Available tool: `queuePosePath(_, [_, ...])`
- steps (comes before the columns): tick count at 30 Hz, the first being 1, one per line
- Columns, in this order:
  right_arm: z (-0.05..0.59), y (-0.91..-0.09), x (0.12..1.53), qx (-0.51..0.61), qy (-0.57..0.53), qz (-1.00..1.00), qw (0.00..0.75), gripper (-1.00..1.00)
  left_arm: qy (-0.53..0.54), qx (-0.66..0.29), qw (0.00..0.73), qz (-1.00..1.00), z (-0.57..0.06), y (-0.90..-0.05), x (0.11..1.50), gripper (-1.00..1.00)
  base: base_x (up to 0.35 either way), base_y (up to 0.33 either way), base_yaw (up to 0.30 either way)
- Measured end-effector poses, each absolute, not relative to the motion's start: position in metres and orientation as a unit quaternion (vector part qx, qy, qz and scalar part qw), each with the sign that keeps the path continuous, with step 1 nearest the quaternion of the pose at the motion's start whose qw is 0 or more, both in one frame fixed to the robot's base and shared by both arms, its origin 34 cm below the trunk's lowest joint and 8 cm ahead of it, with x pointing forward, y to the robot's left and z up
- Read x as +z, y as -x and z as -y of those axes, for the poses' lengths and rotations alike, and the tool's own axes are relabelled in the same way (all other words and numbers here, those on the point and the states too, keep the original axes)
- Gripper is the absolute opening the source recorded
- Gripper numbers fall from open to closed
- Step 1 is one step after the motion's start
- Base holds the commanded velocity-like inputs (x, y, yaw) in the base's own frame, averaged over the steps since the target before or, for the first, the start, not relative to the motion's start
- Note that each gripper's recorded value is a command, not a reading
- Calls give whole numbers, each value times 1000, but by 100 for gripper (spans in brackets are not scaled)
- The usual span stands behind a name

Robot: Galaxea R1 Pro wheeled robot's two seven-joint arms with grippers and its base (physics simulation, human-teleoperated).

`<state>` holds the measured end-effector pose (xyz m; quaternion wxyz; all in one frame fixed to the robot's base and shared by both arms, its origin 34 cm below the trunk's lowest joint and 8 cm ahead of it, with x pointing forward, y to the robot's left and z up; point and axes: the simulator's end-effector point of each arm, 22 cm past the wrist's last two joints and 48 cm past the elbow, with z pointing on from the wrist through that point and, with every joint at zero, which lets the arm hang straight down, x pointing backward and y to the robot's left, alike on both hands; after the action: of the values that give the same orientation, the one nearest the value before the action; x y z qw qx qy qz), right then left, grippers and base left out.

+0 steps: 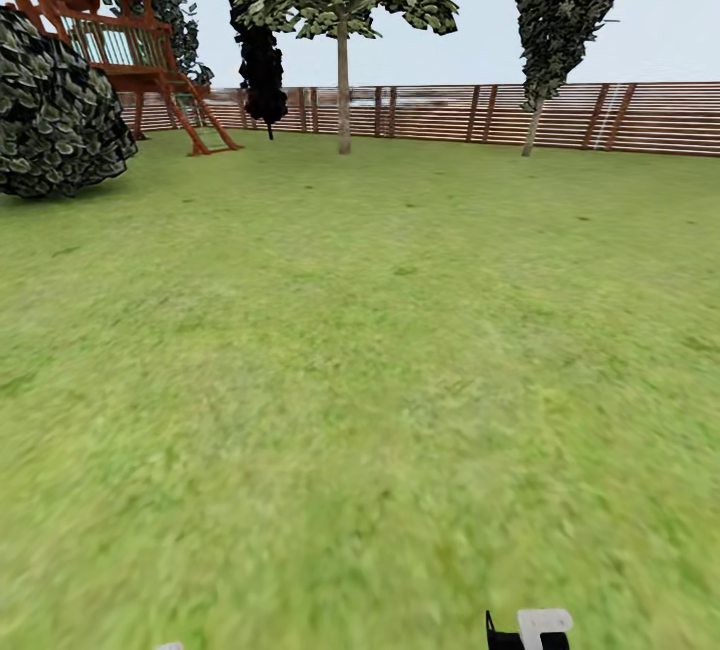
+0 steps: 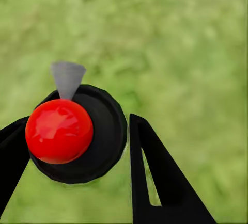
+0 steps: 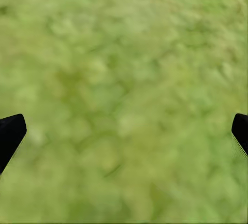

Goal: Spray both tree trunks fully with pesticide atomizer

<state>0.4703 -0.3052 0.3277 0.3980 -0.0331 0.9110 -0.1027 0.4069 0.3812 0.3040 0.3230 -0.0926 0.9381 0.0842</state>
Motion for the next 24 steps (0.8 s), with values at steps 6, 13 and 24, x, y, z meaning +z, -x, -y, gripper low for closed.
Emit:
queuePosePath(6, [305, -470, 328, -103, 33, -911, 398, 100, 93, 84, 323, -938, -381, -407, 304, -100, 339, 0, 0])
queuePosePath(13, [305, -470, 328, -103, 33, -911, 398, 100, 92, 84, 323, -938, -381, -407, 304, -100, 339, 0, 0])
queuePosePath(24, [305, -470, 328, -103, 33, -911, 398, 100, 93, 84, 322, -938, -381, -407, 304, -100, 339, 0, 0])
